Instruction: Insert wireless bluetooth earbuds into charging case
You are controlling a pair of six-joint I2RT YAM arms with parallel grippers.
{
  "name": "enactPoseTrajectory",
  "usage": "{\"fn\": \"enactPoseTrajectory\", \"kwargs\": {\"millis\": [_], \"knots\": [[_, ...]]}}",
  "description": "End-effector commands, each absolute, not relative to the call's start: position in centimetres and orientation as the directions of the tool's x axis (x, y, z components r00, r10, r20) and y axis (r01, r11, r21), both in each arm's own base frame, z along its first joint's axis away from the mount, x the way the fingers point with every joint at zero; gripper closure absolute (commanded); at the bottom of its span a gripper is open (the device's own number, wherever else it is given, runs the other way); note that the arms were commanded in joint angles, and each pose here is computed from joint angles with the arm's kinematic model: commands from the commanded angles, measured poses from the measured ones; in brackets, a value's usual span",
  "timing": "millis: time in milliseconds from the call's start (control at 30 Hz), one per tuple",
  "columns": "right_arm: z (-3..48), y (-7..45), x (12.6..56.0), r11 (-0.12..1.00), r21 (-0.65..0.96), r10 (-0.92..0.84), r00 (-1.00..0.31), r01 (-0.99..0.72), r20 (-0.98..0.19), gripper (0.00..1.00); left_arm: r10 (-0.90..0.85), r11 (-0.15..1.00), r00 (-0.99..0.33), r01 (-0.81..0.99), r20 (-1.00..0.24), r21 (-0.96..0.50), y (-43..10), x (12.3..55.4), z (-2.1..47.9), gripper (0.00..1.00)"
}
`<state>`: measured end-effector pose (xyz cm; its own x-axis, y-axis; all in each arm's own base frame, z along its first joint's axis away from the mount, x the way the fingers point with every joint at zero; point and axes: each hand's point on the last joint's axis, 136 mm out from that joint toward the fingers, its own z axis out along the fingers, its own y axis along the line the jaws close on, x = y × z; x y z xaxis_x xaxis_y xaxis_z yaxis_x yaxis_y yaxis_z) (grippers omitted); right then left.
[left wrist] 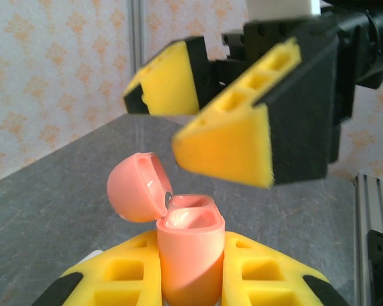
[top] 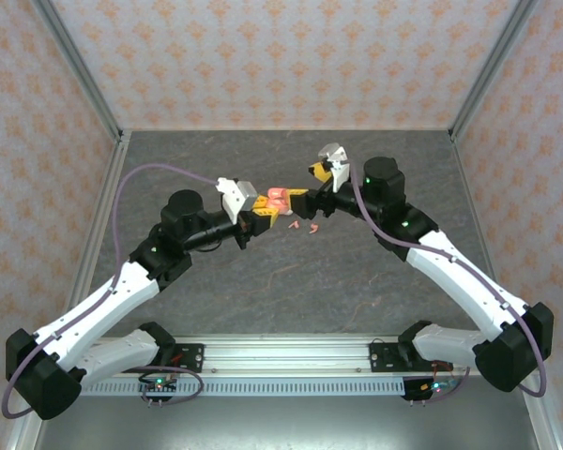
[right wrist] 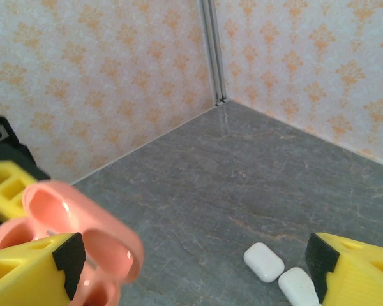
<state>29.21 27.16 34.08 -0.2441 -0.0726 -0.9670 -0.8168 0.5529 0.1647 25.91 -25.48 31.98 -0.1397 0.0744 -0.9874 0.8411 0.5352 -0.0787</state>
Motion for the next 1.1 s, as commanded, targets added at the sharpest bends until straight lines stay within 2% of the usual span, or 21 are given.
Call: {"fn": "enactPoseTrajectory", "kwargs": {"millis": [0, 167, 333, 500, 633, 800, 900, 1067], "knots": [[35.7, 27.1, 29.6, 0.558, 0.135, -0.062, -0.203, -0.819, -0.977, 0.09, 0.086, 0.506, -0.119, 0.861, -0.989, -0.059, -25.9, 25.4, 32.5, 1.0], [35.9, 26.8, 28.9, 0.551, 0.136, -0.065, -0.205, -0.823, -0.977, 0.09, 0.091, 0.534, -0.127, 0.844, -0.988, -0.059, -25.6, 25.8, 32.1, 1.0], [35.7, 25.1, 28.2, 0.607, 0.146, -0.071, -0.236, -0.781, -0.969, 0.08, 0.095, 0.58, -0.141, 0.812, -0.985, -0.06, -24.8, 26.1, 31.2, 1.0], [32.9, 23.1, 29.1, 0.723, 0.259, -0.037, -0.41, -0.64, -0.911, 0.07, 0.082, 0.618, -0.173, 0.781, -0.982, -0.086, -23.6, 25.7, 29.9, 1.0], [29.0, 22.5, 30.0, 0.787, 0.362, -0.008, -0.595, -0.499, -0.804, 0.09, 0.073, 0.641, -0.2, 0.76, -0.977, -0.108, -22.7, 25.1, 28.9, 1.0], [22.9, 23.4, 31.4, 0.833, 0.442, 0.017, -0.783, -0.333, -0.622, 0.21, 0.052, 0.659, -0.221, 0.74, -0.974, -0.133, -21.6, 24.0, 28.1, 1.0], [19.3, 23.9, 32.3, 0.865, 0.428, -0.001, -0.856, -0.26, -0.517, 0.31, 0.031, 0.665, -0.222, 0.732, -0.975, -0.146, -21.0, 23.5, 27.9, 1.0], [13.9, 24.9, 33.9, 0.908, 0.38, -0.015, -0.92, -0.177, -0.392, 0.41, 0.009, 0.673, -0.218, 0.723, -0.976, -0.155, -20.5, 23.1, 27.8, 1.0]]}}
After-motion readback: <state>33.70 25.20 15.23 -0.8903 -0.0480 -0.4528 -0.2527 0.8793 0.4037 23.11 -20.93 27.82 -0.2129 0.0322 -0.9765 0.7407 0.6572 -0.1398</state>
